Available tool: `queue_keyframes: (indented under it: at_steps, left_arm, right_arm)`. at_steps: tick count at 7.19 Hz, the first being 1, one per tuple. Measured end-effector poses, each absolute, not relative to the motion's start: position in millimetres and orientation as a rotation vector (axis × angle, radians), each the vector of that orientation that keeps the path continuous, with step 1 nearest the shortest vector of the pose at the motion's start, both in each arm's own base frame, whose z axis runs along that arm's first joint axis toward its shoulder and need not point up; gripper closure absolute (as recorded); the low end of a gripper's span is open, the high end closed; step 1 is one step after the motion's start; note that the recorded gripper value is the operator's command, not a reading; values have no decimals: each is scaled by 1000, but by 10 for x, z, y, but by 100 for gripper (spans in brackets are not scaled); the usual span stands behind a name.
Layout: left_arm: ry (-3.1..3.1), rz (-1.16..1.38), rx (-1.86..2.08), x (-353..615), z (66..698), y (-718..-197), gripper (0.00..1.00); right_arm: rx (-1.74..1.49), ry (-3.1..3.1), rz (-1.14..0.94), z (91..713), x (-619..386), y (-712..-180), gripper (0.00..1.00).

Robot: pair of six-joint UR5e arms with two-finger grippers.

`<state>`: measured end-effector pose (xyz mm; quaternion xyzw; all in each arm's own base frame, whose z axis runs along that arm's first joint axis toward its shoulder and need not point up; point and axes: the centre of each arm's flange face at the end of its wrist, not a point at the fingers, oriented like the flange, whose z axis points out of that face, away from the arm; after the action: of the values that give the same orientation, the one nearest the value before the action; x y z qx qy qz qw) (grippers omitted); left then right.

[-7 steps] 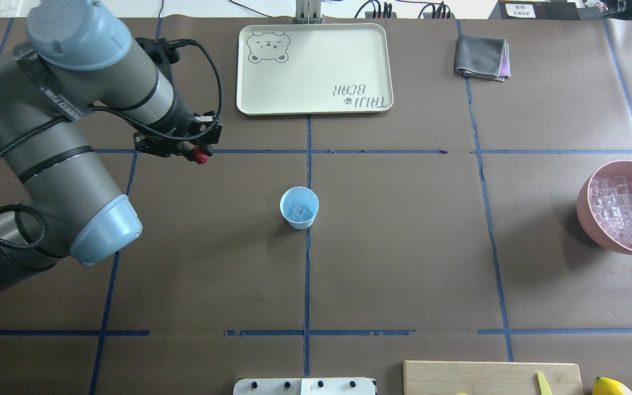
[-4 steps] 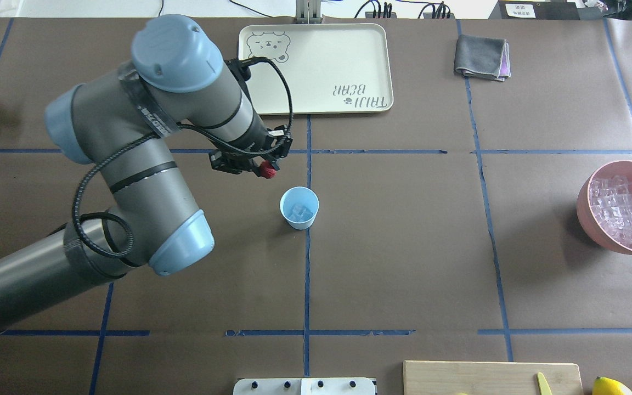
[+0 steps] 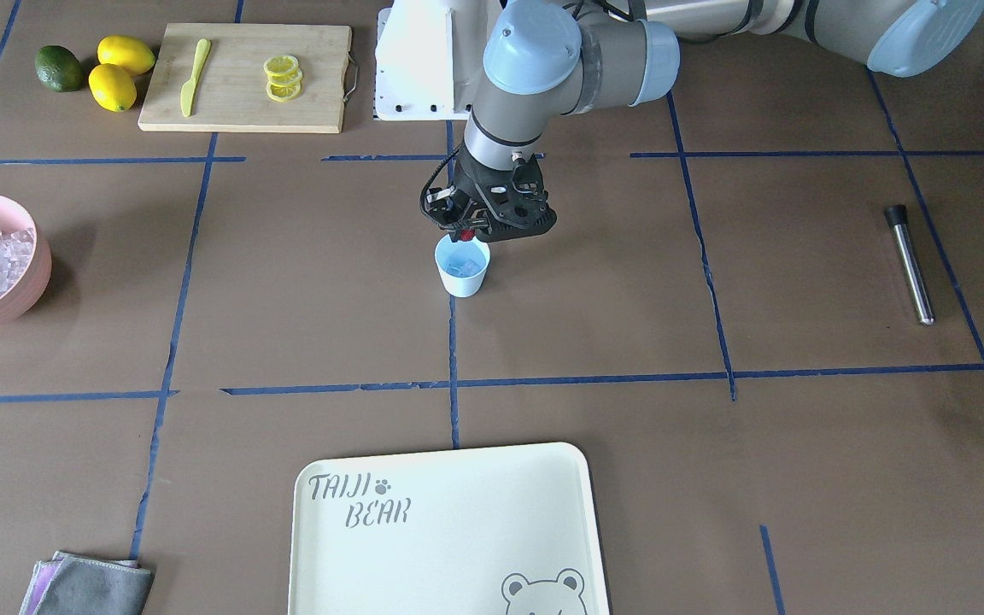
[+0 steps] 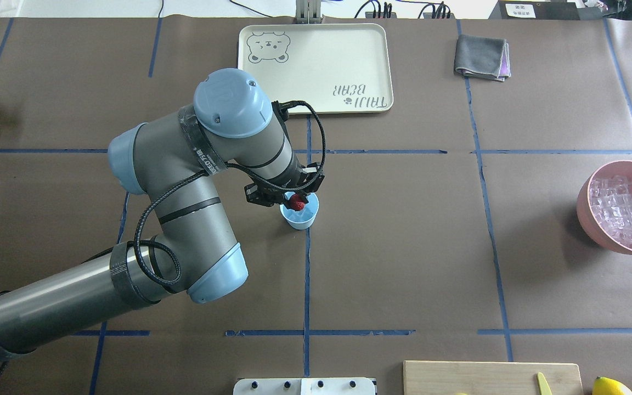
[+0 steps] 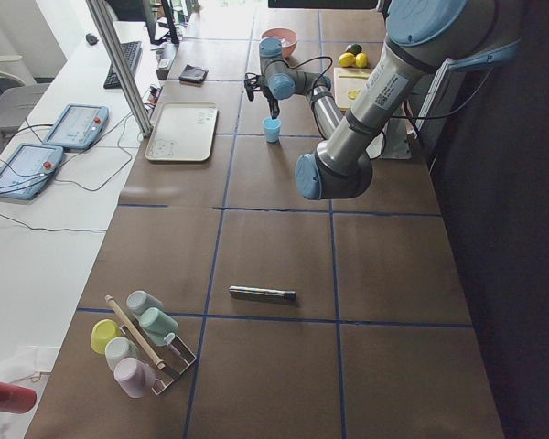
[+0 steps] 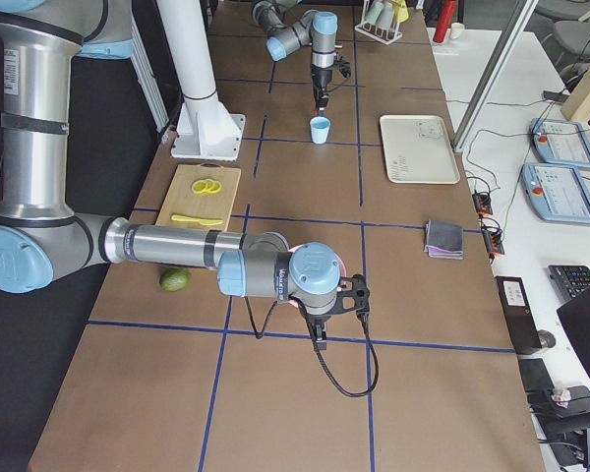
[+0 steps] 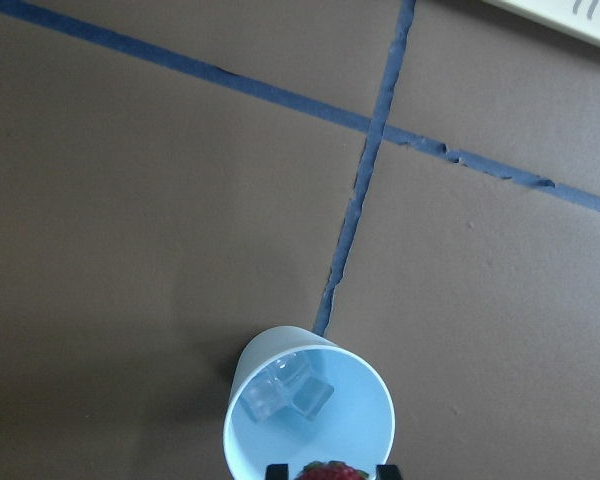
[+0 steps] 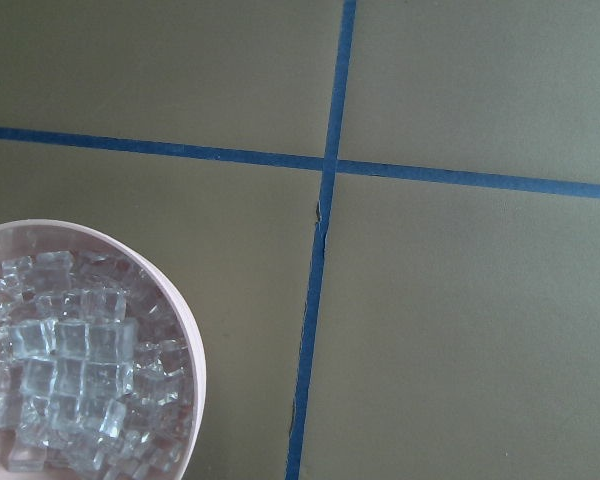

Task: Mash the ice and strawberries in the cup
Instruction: 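Open the left gripper to drop the strawberry into the cup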

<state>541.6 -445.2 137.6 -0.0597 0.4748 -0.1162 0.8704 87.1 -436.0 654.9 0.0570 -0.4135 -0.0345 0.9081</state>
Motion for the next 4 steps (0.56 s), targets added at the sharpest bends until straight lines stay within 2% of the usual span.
queue_keyframes:
  at_steps: [3, 4]
  left_arm:
    - [984, -239, -128, 5466, 1418, -4452, 92]
    - [984, -240, -125, 5467, 1418, -4460, 82]
  right_arm:
    - [122, -852, -72, 6530, 873, -4374, 1]
    - [123, -852, -73, 6525, 873, -4377, 1]
